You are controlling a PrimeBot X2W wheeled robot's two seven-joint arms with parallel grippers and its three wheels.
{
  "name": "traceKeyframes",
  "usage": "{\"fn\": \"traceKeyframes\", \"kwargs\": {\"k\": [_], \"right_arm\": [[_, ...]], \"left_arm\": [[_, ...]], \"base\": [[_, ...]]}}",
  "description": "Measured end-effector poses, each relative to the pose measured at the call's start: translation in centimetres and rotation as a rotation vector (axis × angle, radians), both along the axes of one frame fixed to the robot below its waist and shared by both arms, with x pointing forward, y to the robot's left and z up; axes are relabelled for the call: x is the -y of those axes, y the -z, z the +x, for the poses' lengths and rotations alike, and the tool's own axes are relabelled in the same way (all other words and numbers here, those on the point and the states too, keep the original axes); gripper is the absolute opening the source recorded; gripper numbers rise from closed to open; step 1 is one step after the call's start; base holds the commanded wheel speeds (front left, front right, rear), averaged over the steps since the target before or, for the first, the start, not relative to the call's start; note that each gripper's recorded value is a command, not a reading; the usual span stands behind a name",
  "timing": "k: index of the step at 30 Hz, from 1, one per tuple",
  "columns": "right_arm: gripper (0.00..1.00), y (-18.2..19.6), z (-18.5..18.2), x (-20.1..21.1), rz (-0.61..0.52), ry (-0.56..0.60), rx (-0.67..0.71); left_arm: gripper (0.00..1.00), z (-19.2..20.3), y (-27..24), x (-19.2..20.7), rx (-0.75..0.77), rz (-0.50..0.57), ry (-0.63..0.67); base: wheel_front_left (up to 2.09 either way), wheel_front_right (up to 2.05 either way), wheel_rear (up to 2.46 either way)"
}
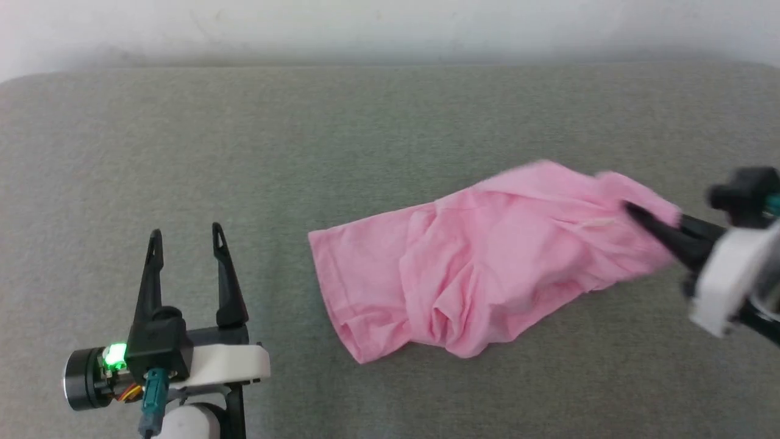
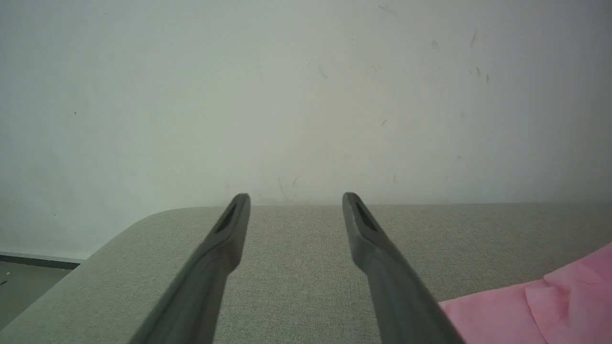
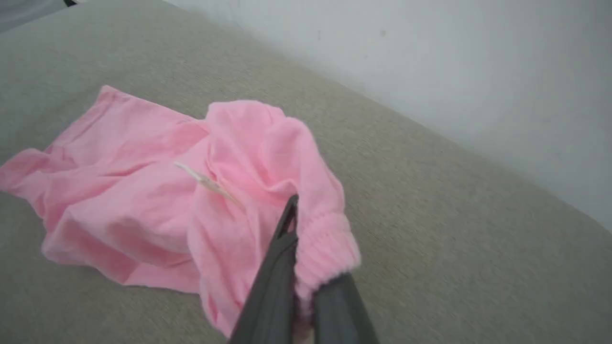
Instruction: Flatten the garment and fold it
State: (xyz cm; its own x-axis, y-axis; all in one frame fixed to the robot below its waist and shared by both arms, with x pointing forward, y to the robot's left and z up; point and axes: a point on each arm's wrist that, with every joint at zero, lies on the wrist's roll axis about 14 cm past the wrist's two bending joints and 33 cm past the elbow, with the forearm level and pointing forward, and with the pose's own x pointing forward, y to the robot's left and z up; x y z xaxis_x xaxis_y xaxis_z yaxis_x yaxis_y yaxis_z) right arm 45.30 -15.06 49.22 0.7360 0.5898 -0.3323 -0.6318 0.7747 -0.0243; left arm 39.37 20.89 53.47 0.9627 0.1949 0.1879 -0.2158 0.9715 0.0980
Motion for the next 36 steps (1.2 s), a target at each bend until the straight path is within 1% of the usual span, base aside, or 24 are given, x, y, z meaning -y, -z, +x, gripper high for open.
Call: {"fn": "traceKeyframes", "kwargs": {"k": [2, 4, 7, 9, 11, 13, 16, 17, 18, 21, 26, 27, 31, 36], "right_arm": [[0.0, 1.6, -1.0, 4.2, -0.059, 0.097, -0.045], [0.0, 3.9, -2.7, 7.5, -0.129, 0.171, -0.116], [0.0, 7.4, -5.6, 10.7, -0.16, 0.27, -0.233], [0.0, 9.7, -7.7, 11.8, -0.181, 0.308, -0.318], [0.0, 11.7, -9.5, 11.9, -0.189, 0.324, -0.386], [0.0, 12.2, -9.8, 11.7, -0.176, 0.335, -0.396], [0.0, 11.9, -9.7, 11.3, -0.127, 0.361, -0.366], [0.62, 11.5, -9.5, 11.2, -0.112, 0.368, -0.341], [1.0, 11.0, -9.3, 11.3, -0.105, 0.371, -0.306], [1.0, 8.3, -7.9, 12.2, -0.071, 0.402, -0.163], [1.0, 2.1, -6.0, 14.4, -0.058, 0.448, 0.078], [1.0, 2.1, -6.0, 14.4, -0.058, 0.448, 0.078], [1.0, -3.1, -5.7, 15.9, -0.052, 0.488, 0.27], [1.0, -6.7, -6.7, 14.7, -0.031, 0.5, 0.446]], "left_arm": [[1.0, 0.3, -0.2, 0.6, 0.007, -0.004, 0.017], [1.0, 0.7, -0.2, 1.2, 0.012, -0.007, 0.036], [1.0, 1.1, -0.2, 2.0, 0.011, -0.014, 0.062], [1.0, 1.3, 0.0, 2.3, 0.007, -0.011, 0.074], [1.0, 1.4, 0.3, 2.4, 0.0, -0.011, 0.076], [1.0, 1.3, 0.3, 2.4, -0.002, -0.01, 0.082], [1.0, 1.2, 0.1, 2.2, 0.002, -0.007, 0.077], [1.0, 1.1, 0.1, 2.3, 0.002, -0.006, 0.079], [1.0, 1.1, 0.0, 2.3, 0.002, -0.002, 0.085], [1.0, 0.8, -0.7, 2.1, 0.021, 0.01, 0.085], [1.0, 0.8, -2.2, 1.4, 0.057, 0.063, 0.107], [1.0, 0.8, -2.2, 1.4, 0.057, 0.063, 0.107], [1.0, 2.0, -4.1, 1.5, 0.101, 0.116, 0.157], [1.0, 4.0, -5.8, 2.9, 0.128, 0.174, 0.26]], "base": [[0.0, 0.0, 0.0], [0.0, 0.0, 0.0], [0.0, 0.0, 0.0], [0.0, 0.0, 0.0], [0.0, 0.0, 0.0], [0.0, 0.0, 0.0], [0.0, 0.0, 0.0], [0.0, 0.0, 0.0], [0.0, 0.0, 0.0], [0.0, 0.0, 0.0], [0.0, 0.0, 0.0], [0.0, 0.0, 0.0], [0.0, 0.0, 0.0], [0.0, 0.0, 0.0]]}}
